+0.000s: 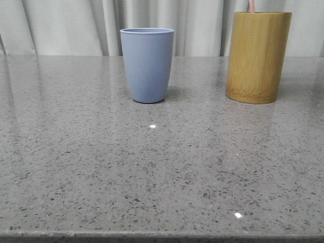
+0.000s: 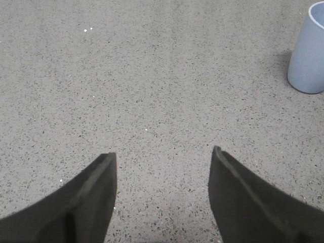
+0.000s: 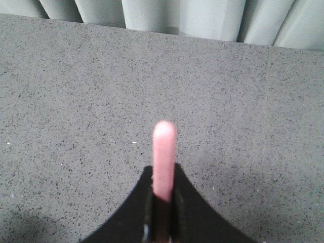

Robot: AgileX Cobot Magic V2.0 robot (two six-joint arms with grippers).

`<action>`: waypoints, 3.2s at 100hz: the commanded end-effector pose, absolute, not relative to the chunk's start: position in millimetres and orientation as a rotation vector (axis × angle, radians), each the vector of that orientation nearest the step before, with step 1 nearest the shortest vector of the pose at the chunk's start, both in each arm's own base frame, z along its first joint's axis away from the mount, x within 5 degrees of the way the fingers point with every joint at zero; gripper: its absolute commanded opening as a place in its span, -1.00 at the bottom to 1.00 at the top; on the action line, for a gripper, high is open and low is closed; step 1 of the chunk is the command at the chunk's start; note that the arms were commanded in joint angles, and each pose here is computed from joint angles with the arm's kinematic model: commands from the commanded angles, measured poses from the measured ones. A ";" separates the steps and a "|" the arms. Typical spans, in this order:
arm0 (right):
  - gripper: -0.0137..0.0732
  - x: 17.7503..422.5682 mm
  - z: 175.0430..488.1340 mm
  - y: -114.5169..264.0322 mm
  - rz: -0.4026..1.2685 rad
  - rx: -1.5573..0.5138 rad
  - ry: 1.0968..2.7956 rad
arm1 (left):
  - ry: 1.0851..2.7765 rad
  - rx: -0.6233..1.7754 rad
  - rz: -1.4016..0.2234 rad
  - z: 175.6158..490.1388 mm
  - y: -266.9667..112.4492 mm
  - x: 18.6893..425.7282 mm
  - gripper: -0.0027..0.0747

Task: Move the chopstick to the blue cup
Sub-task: 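Grasp the pink chopstick with the right gripper and lift it out, then lower the pink chopstick into the blue cup with the right gripper, then open the right gripper to release the chopstick in the cup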

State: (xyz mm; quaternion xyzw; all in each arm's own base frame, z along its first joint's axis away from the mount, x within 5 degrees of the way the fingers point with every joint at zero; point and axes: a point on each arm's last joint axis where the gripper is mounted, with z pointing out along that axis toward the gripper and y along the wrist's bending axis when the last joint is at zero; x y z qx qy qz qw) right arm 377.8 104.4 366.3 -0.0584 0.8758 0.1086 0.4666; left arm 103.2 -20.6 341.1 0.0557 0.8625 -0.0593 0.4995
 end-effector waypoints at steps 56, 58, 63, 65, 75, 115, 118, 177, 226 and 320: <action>-0.93 311.8 515.0 103.7 0.310 -0.225 1.689 | 1.987 0.125 -0.158 355.0 -21.1 105.6 0.11; -0.93 310.1 517.4 105.7 0.317 -0.230 1.682 | 1.987 0.125 -0.158 355.0 -21.1 105.6 0.11; -0.93 306.5 521.8 110.8 0.333 -0.243 1.668 | 1.989 0.125 -0.158 354.9 -21.1 105.5 0.11; -0.93 305.0 523.3 113.4 0.341 -0.250 1.662 | 1.989 0.125 -0.158 354.9 -21.1 105.5 0.11; -0.93 297.6 526.2 129.6 0.399 -0.287 1.647 | 1.989 0.125 -0.158 354.9 -21.1 105.5 0.11; -0.93 302.1 508.2 195.5 0.570 -0.384 1.596 | 1.989 0.125 -0.158 354.9 -21.1 105.5 0.11; -0.93 303.4 506.8 198.4 0.577 -0.385 1.591 | 1.989 0.125 -0.158 354.9 -21.1 105.5 0.11; -0.93 346.1 441.9 226.8 0.555 -0.407 1.735 | 1.989 0.125 -0.158 354.9 -21.1 105.5 0.11; -0.26 352.5 428.7 231.2 0.545 -0.421 1.784 | 1.986 0.127 -0.151 355.1 -20.8 105.7 0.11; -0.25 316.0 477.4 127.3 0.360 -0.280 1.785 | 1.980 0.131 -0.125 355.5 -19.3 106.1 0.11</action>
